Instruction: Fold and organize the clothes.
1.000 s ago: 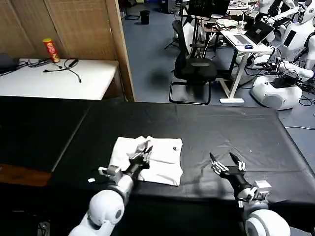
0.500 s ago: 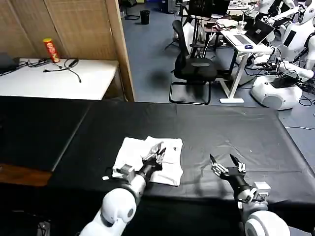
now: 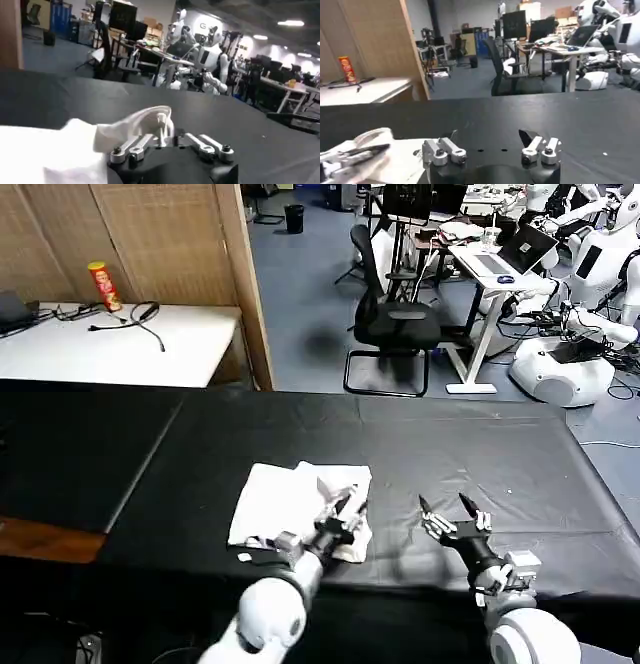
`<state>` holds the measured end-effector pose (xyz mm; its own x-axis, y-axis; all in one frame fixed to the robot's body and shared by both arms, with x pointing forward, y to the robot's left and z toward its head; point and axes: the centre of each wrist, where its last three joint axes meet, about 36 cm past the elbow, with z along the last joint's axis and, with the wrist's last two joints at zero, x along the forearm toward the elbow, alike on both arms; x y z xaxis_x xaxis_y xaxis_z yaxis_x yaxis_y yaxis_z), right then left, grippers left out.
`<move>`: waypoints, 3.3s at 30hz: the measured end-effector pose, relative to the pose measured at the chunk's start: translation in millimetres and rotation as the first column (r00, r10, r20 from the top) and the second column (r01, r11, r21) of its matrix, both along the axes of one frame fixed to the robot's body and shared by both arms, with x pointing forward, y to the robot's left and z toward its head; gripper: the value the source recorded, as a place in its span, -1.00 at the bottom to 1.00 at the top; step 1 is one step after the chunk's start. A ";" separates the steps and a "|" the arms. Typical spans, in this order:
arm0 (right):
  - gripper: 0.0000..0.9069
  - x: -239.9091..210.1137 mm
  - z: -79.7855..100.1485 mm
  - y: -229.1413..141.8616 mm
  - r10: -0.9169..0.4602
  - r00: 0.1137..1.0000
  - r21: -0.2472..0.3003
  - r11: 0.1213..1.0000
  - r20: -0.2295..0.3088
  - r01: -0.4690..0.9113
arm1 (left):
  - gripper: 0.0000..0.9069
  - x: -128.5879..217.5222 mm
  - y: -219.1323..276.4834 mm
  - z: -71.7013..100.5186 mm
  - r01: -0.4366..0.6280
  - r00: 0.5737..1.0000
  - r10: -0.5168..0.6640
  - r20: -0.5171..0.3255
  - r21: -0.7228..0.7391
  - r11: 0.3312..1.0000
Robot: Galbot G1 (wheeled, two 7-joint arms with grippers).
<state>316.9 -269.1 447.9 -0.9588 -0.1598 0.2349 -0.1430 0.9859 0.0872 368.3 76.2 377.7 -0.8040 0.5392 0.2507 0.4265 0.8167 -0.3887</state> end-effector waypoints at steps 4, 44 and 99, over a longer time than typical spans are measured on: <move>0.94 6.7 -2.6 2.9 0.053 0.999 -0.020 0.998 -0.003 -0.053 | 0.94 2.7 -8.3 6.4 0.000 1.000 0.000 0.011 -0.027 1.000; 0.94 62.8 -25.9 72.8 0.078 0.996 0.019 0.997 -0.044 -0.077 | 0.94 6.3 165.4 14.5 -0.275 0.952 0.249 0.178 0.141 0.951; 0.94 -1.9 7.3 59.0 0.030 0.997 0.076 0.997 0.067 -0.035 | -1.00 22.4 313.6 137.5 -0.411 0.885 0.181 0.428 0.541 0.734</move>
